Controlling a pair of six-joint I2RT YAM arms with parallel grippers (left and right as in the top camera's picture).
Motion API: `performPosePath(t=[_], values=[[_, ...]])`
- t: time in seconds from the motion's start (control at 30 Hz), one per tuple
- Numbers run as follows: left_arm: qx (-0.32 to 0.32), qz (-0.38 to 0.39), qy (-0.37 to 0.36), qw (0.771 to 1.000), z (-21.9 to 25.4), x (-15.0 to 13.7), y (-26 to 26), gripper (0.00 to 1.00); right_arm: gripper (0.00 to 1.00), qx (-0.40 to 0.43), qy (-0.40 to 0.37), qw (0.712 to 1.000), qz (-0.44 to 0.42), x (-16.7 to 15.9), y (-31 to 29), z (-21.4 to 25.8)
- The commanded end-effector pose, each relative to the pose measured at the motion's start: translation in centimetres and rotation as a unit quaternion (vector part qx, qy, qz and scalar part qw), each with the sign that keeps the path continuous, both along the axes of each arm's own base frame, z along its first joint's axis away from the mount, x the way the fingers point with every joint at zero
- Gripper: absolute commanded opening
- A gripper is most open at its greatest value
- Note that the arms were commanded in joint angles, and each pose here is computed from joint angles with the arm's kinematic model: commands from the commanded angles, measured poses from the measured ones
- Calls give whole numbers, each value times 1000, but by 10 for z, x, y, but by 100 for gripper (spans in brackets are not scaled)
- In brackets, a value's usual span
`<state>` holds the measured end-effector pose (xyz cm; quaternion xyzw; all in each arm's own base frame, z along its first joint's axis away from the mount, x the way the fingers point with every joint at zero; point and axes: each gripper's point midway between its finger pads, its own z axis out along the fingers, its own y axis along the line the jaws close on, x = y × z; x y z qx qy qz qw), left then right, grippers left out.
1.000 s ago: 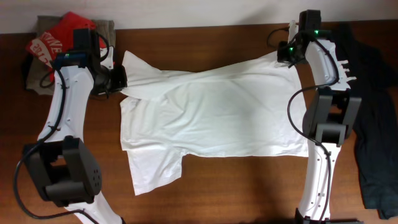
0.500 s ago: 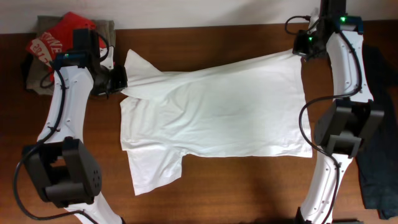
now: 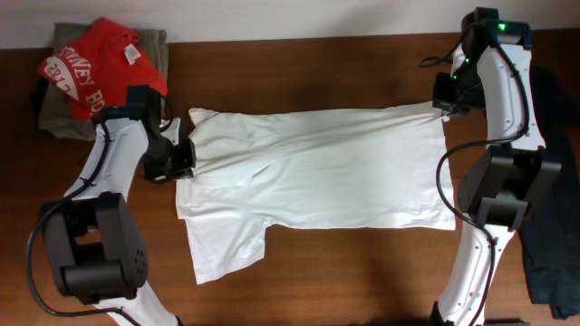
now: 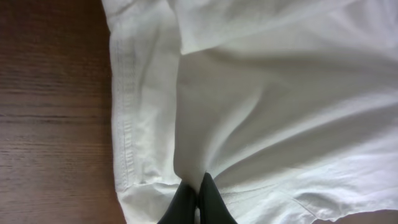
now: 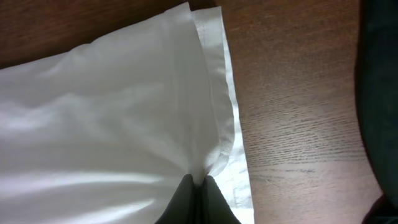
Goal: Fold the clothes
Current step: 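Pull the top edge outward with both grippers to flatten the shirt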
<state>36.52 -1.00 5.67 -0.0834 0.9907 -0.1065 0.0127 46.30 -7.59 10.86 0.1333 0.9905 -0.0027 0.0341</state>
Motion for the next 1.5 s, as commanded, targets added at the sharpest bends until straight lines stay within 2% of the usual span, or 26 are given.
performPosePath(t=[0.0, 0.03, 0.07, 0.1, 0.13, 0.2, 0.23, 0.27, 0.3, 0.33, 0.4, 0.43, 0.53, 0.63, 0.7, 0.77, 0.8, 0.83, 0.93, 1.03, 1.07, 1.23, 1.37, 1.47], values=[[-10, 3, -3, 1000, 4, -4, -4, 1, 4, -17, -1, 1000, -7, -5, -7, 3], [-10, 3, 3, 1000, 3, -7, -4, 1, 4, -17, 1, 1000, -7, -5, -7, -3], [-10, 3, 8, 1000, 3, -9, -5, 1, 14, -16, 5, 1000, -7, -6, -7, -5], [-10, 3, 11, 1000, 3, -10, -5, 1, 35, -15, 10, 1000, -7, -8, -7, -8], [-11, 3, 13, 1000, 3, -12, -5, 2, 38, -15, 12, 1000, -7, -9, -7, -9], [-10, 4, 8, 1000, 12, -7, -4, 2, 72, -15, 10, 1000, -7, -8, -7, -8], [-9, 4, 0, 1000, 24, -2, -4, 1, 78, -16, 1, 1000, -7, -4, -7, -8], [-8, 2, -21, 1000, 42, 11, -4, 9, 83, -12, -8, 1000, -6, 1, -6, -8], [-7, -2, -42, 999, 54, 22, -6, 39, 85, 3, -17, 1000, 0, 5, 0, -8], [-7, -8, -55, 998, 58, 28, -11, 61, 87, 21, -28, 999, 1, 9, 6, -7], [-5, -29, -65, 997, 58, 32, -27, 79, 98, 59, -57, 997, 6, 22, 19, -4], [-6, -40, -68, 997, 58, 32, -35, 79, 100, 59, -58, 997, 4, 23, 18, -4], [2, -68, -98, 993, 59, 44, -58, 79, 98, 62, -43, 997, 5, 21, 22, -16], [35, -56, -136, 988, 48, 73, -56, 57, 99, 66, -16, 998, 12, 16, 31, -38], [36, -53, -137, 989, 30, 84, -53, 42, 100, 67, -9, 998, 14, 14, 34, -49], [35, -53, -126, 990, 3, 93, -54, 27, 84, 67, -7, 998, 16, 14, 35, -60], [35, -54, -113, 992, -12, 93, -54, 20, 70, 68, -3, 998, 16, 12, 36, -67], [36, -54, -104, 992, -23, 93, -54, 18, 63, 68, -1, 998, 16, 10, 36, -72], [43, -52, -105, 992, -41, 100, -52, 17, 50, 69, 8, 997, 15, 5, 37, -90], [81, -32, -150, 985, -40, 126, -30, 17, 36, 65, 18, 998, 14, -5, 36, -115], [95, -26, -161, 982, -39, 132, -23, 17, 34, 66, 21, 998, 14, -8, 37, -121], [115, 4, -192, 975, -40, 151, 5, 17, 33, 58, 25, 998, 13, -14, 35, -137], [122, 19, -193, 973, -62, 159, 31, 18, 33, 38, 29, 999, 13, -15, 28, -138], [126, 34, -213, 968, -22, 167, 47, 11, 37, 38, 29, 999, 13, -16, 28, -138]])
